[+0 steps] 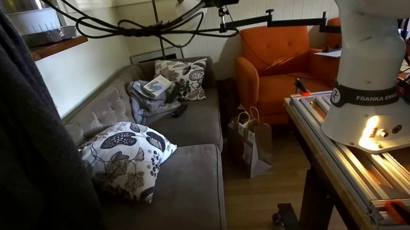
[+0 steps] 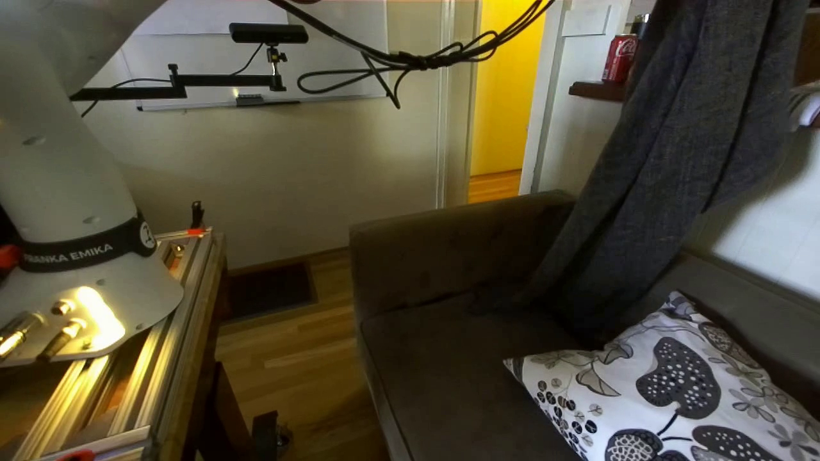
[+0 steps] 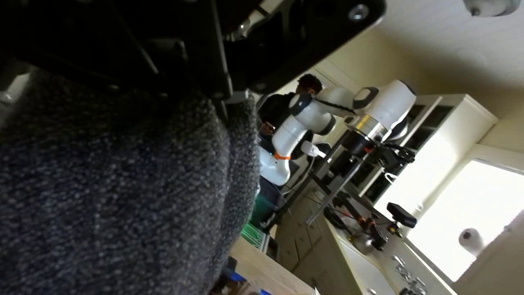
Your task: Put the towel on top of the pillow
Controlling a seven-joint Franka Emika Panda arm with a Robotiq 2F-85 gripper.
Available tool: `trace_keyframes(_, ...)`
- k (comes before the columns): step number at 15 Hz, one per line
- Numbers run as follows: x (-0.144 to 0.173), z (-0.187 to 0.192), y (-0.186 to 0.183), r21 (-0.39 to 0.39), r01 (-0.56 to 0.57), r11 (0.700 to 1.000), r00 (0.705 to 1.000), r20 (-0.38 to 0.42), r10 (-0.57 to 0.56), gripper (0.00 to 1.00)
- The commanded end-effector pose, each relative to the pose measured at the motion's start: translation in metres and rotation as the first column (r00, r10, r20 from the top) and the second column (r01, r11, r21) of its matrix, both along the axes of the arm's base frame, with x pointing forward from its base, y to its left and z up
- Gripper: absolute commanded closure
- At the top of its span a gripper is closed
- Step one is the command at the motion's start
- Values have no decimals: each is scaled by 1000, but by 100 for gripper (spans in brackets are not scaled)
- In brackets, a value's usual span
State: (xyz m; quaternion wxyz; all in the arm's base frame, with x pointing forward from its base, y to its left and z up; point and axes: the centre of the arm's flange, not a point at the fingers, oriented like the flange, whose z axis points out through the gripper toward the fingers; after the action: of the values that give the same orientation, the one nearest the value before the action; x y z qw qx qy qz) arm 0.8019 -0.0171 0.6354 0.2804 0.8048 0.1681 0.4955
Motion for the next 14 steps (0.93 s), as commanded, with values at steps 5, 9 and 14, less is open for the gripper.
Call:
trace_keyframes(5, 1, -4, -1, -7, 19, 1000, 1000, -2, -19, 88)
trace_keyframes(9, -1, -27, -52, -48, 188, 981, 976, -102, -192, 97)
trace_keyframes(14, -44, -95, -176, -121, 421, 899, 858, -268, -438, 97)
